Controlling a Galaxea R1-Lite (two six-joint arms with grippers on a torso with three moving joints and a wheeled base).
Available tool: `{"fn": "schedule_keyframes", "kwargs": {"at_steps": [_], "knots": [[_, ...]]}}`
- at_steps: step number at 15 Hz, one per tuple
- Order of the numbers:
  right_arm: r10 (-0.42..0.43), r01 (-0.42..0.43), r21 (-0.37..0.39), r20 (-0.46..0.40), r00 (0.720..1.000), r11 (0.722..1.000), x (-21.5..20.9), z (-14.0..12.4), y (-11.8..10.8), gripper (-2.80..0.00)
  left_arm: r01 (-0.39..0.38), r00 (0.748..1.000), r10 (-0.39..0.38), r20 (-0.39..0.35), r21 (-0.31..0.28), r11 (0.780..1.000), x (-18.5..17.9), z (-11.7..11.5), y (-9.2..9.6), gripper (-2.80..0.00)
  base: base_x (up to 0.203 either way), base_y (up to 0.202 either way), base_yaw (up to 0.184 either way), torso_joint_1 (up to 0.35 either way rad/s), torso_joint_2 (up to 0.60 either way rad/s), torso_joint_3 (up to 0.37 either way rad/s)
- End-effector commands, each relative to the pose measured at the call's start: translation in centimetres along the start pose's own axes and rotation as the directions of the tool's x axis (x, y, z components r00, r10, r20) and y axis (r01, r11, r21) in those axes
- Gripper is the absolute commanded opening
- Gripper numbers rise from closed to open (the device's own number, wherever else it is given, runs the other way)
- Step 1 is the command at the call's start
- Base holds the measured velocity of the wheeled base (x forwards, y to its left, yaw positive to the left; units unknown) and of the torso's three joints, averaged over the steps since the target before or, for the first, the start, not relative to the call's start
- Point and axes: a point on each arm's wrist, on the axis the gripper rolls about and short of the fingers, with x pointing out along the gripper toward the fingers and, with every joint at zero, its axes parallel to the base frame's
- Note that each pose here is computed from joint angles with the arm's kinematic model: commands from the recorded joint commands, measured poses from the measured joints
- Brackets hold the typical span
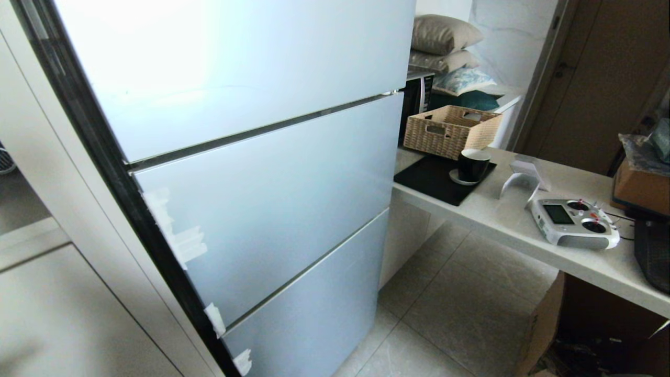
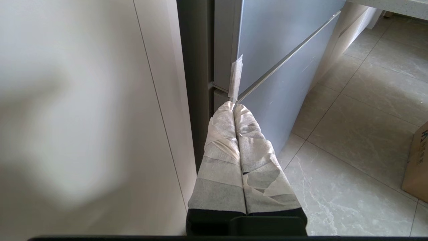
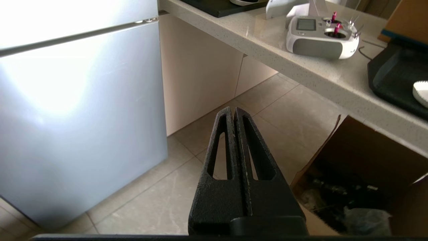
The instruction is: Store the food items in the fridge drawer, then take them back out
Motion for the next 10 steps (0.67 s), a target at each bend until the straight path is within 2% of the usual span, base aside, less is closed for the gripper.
{"fn": "schedule_keyframes", "kwargs": {"at_steps": [1,9,10], "knots": [[-0.001,0.001,0.009,-0.001,1.0,1.0,0.01,0.0,0.0,-2.8,0.0,1.0,0.0,-0.001,0.0,1.0,0.0,0.0,0.0,-2.8,0.0,0.0,0.0,0.0,0.0,0.0],[-0.002,0.002,0.01,-0.001,1.0,1.0,0.01,0.0,0.0,-2.8,0.001,1.0,-0.001,0.001,0.004,1.0,-0.01,0.0,0.01,-2.8,0.0,0.0,0.0,0.0,0.0,0.0],[-0.002,0.002,0.01,-0.001,1.0,1.0,0.01,0.0,0.0,-2.8,0.005,1.0,-0.005,0.019,0.001,1.0,-0.09,0.37,0.0,-2.8,0.0,0.0,0.0,0.0,0.0,0.0]]}}
